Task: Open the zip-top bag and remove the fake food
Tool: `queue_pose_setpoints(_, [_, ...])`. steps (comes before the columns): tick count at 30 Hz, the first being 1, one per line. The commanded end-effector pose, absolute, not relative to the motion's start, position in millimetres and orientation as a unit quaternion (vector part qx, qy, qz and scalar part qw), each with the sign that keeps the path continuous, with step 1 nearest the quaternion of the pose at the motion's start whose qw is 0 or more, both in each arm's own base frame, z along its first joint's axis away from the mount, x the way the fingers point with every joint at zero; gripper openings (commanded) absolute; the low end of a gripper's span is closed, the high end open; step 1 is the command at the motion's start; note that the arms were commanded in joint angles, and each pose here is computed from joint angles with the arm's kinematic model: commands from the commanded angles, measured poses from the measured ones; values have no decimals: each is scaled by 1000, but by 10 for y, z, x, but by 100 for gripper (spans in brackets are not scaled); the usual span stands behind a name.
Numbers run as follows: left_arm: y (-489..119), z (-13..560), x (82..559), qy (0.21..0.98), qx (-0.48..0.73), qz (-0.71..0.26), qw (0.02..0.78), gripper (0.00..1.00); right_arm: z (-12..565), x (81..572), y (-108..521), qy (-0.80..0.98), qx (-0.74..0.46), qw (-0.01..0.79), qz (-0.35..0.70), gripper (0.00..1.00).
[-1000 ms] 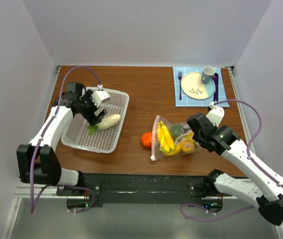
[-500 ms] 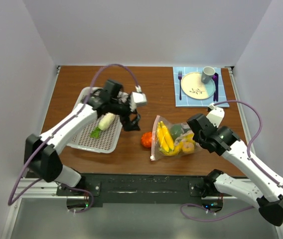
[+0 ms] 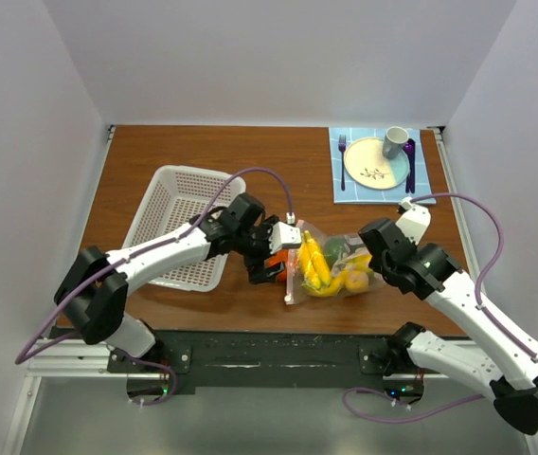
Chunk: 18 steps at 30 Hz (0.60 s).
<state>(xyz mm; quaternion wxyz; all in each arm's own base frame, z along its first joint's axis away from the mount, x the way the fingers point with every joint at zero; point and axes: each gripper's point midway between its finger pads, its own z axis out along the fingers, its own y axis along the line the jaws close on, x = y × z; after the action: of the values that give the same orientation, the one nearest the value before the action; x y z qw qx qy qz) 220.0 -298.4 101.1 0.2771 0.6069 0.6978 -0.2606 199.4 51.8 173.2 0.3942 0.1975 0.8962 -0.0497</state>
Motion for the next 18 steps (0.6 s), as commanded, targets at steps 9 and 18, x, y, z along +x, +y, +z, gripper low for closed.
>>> queue_pose_setpoints(9, [-3359,857,2455,642,636,-282,323,100,1737,1966,421,889,211,402,-60,0])
queue_pose_setpoints(18, [-3488,707,2427,632,639,-315,305,100,1733,1939,400,889,211,401,-61,0])
